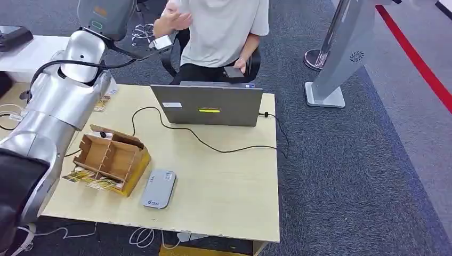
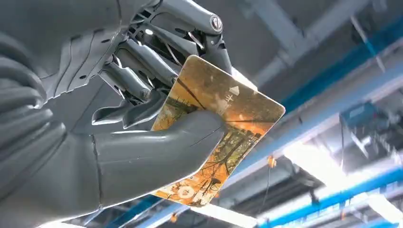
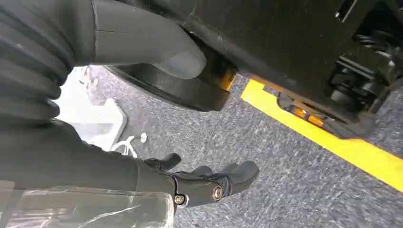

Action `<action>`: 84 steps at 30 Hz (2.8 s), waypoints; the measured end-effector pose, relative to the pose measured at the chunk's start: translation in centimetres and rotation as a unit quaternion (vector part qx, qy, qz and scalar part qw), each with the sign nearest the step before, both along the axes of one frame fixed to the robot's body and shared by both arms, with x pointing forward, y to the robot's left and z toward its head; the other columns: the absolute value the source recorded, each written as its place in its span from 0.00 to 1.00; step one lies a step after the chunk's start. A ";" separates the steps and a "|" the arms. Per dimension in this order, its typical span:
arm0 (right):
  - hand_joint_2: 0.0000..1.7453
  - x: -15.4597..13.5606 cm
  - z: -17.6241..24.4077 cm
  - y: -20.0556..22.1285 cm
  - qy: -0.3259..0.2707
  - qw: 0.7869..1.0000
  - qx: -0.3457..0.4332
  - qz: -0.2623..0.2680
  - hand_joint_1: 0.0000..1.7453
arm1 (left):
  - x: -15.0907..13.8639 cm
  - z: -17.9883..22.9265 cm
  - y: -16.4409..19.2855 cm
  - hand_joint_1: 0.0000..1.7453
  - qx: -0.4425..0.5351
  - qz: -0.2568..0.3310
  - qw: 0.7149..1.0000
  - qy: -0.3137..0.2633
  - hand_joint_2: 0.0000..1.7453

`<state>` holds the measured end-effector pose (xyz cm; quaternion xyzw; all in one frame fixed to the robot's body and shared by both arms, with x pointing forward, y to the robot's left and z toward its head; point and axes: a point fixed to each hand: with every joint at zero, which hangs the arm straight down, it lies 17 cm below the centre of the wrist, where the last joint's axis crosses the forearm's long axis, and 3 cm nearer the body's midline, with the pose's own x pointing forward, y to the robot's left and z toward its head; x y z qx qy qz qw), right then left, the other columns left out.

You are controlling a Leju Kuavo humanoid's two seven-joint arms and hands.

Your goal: Pass the card to the sensor for recognition and then transmit it.

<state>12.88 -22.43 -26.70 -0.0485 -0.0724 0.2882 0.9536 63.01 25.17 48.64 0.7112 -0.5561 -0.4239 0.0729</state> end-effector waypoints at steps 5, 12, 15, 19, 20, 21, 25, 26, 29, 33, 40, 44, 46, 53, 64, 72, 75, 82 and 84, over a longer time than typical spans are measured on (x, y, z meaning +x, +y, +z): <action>1.00 0.0 0.0 0.3 0.000 1.000 0.002 0.002 0.00 | 1.3 -1.6 1.0 1.00 -0.005 0.018 0.999 0.027 1.00; 1.00 0.0 0.0 0.4 0.000 1.000 0.002 0.001 0.00 | 2.2 -2.7 2.1 0.00 -0.002 0.034 0.998 0.050 1.00; 1.00 0.0 0.0 0.4 0.000 1.000 0.002 0.000 0.00 | 2.6 -3.0 2.2 0.00 0.001 0.040 0.997 0.064 1.00; 1.00 0.0 0.0 0.4 -0.001 1.000 0.003 0.000 0.00 | 2.7 -3.2 1.8 0.00 -0.003 0.039 0.997 0.065 1.00; 1.00 0.0 0.0 0.4 -0.002 1.000 0.002 -0.002 0.00 | 2.6 -3.2 1.6 0.00 -0.005 0.038 0.997 0.064 1.00; 1.00 0.0 0.0 0.3 -0.003 1.000 0.002 -0.003 0.00 | 2.6 -3.2 1.5 0.00 -0.006 0.037 0.997 0.064 1.00; 1.00 -0.1 0.0 0.3 -0.005 1.000 0.001 -0.014 0.00 | 2.1 -4.2 -0.5 0.00 -0.015 0.010 0.997 0.070 1.00; 1.00 -0.2 -0.1 0.3 -0.005 1.000 0.002 -0.016 0.00 | 1.8 -4.5 -1.3 0.00 -0.019 -0.004 0.997 0.071 1.00; 1.00 -0.4 -0.2 0.2 -0.009 0.999 0.002 -0.032 0.00 | 0.3 -6.0 -3.6 0.00 -0.044 -0.051 0.994 0.089 1.00; 1.00 -1.0 -0.3 0.1 -0.013 0.998 0.005 -0.058 0.00 | -3.0 -8.2 -5.3 0.00 -0.083 -0.116 0.982 0.120 1.00; 1.00 -2.0 -0.6 -0.2 -0.023 0.992 0.013 -0.124 0.00 | -12.7 -14.0 -1.7 0.00 -0.049 -0.175 0.966 0.185 1.00; 1.00 -2.2 -0.7 -0.7 -0.025 0.988 0.014 -0.150 0.00 | -19.1 -19.3 0.3 0.00 -0.018 -0.199 0.954 0.224 1.00; 1.00 -2.3 -0.7 -1.0 -0.025 0.986 0.013 -0.161 0.00 | -22.8 -21.3 0.7 0.00 -0.010 -0.220 0.948 0.231 1.00; 1.00 -2.5 -0.8 -1.6 -0.024 0.982 0.011 -0.184 0.00 | -31.7 -28.5 1.3 0.00 -0.013 -0.236 0.923 0.305 1.00; 1.00 -2.7 -0.9 -1.8 -0.018 0.981 0.009 -0.192 0.00 | -33.9 -34.8 4.1 0.00 -0.079 -0.142 0.909 0.384 1.00; 1.00 -2.7 -0.9 -1.9 -0.017 0.983 0.004 -0.185 0.00 | -30.1 -36.6 8.7 0.00 -0.149 -0.036 0.934 0.323 1.00; 1.00 -2.7 -0.9 -1.9 -0.017 0.984 0.003 -0.178 0.00 | -28.9 -37.7 10.4 0.00 -0.156 -0.002 0.932 0.326 1.00; 1.00 -2.7 -0.8 -1.9 -0.016 0.986 0.001 -0.167 0.00 | -27.6 -39.4 13.5 0.00 -0.174 0.048 0.926 0.332 1.00; 1.00 -2.7 -0.8 -1.9 -0.016 0.986 0.001 -0.163 0.00 | -27.3 -39.7 14.1 0.00 -0.178 0.058 0.924 0.334 1.00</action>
